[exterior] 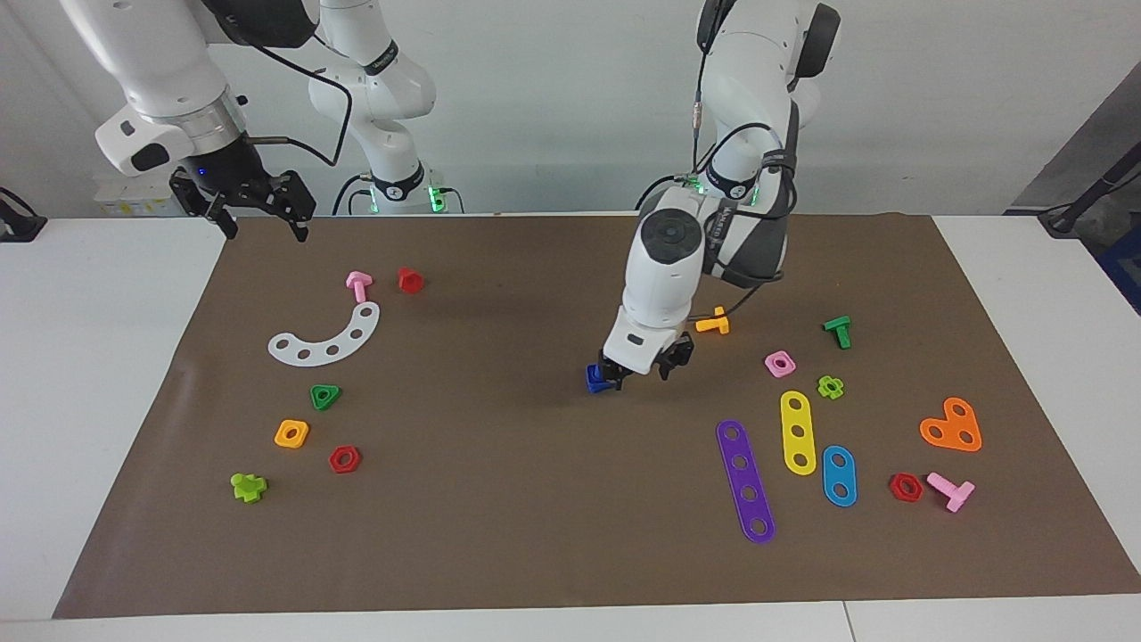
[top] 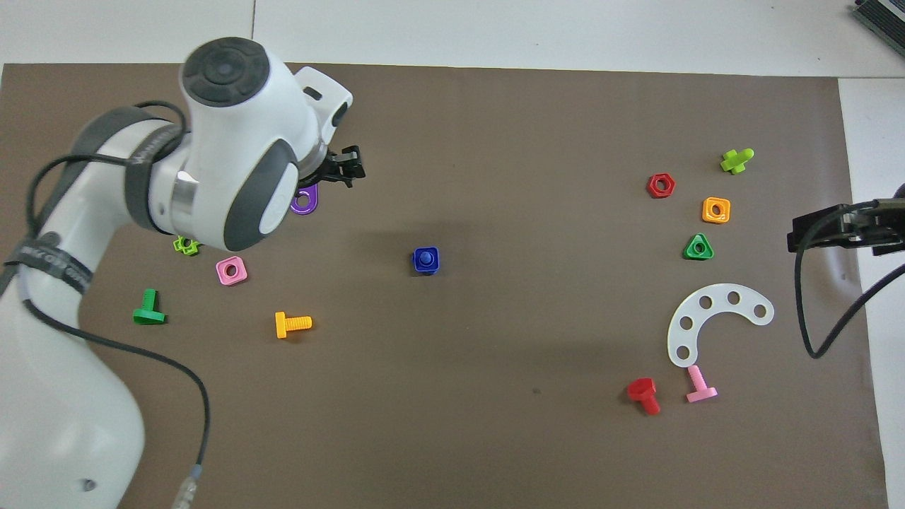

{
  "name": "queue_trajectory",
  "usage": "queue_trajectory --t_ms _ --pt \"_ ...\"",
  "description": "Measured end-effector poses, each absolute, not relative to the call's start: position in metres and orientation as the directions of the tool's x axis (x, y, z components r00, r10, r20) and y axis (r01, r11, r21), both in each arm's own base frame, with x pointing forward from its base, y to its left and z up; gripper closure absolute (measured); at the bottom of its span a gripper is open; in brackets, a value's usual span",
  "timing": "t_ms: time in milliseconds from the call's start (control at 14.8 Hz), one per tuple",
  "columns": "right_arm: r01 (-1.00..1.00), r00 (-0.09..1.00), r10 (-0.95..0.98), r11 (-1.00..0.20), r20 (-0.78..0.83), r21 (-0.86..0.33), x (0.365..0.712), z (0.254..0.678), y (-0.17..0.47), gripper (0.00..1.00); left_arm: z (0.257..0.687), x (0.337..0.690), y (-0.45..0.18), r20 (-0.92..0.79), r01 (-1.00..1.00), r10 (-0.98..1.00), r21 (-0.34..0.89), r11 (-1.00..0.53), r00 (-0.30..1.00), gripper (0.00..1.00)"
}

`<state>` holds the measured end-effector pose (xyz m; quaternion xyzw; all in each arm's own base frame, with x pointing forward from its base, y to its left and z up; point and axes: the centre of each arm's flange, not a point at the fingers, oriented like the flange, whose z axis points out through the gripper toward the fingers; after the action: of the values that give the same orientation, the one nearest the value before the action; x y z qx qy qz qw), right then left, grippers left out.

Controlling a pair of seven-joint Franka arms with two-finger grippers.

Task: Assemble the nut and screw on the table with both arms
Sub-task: 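Open the left gripper and lift it away from the screw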

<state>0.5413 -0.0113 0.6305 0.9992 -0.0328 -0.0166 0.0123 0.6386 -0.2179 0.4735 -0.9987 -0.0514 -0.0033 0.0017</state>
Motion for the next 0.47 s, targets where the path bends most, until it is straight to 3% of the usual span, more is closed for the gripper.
queue_trajectory --t_ms 203,473 --pt "-0.065 0.997 -0.066 -0.998 -0.032 0.026 0.541 0.63 -0.011 0.0 0.509 0.634 -0.14 -0.035 0.003 0.003 -0.008 -1.0 0.999 0.17" --pt "-0.065 0.997 -0.066 -0.998 -0.032 0.026 0.541 0.63 -0.011 0.0 0.523 0.622 -0.06 -0.105 -0.118 -0.118 0.006 -0.993 0.987 0.17"
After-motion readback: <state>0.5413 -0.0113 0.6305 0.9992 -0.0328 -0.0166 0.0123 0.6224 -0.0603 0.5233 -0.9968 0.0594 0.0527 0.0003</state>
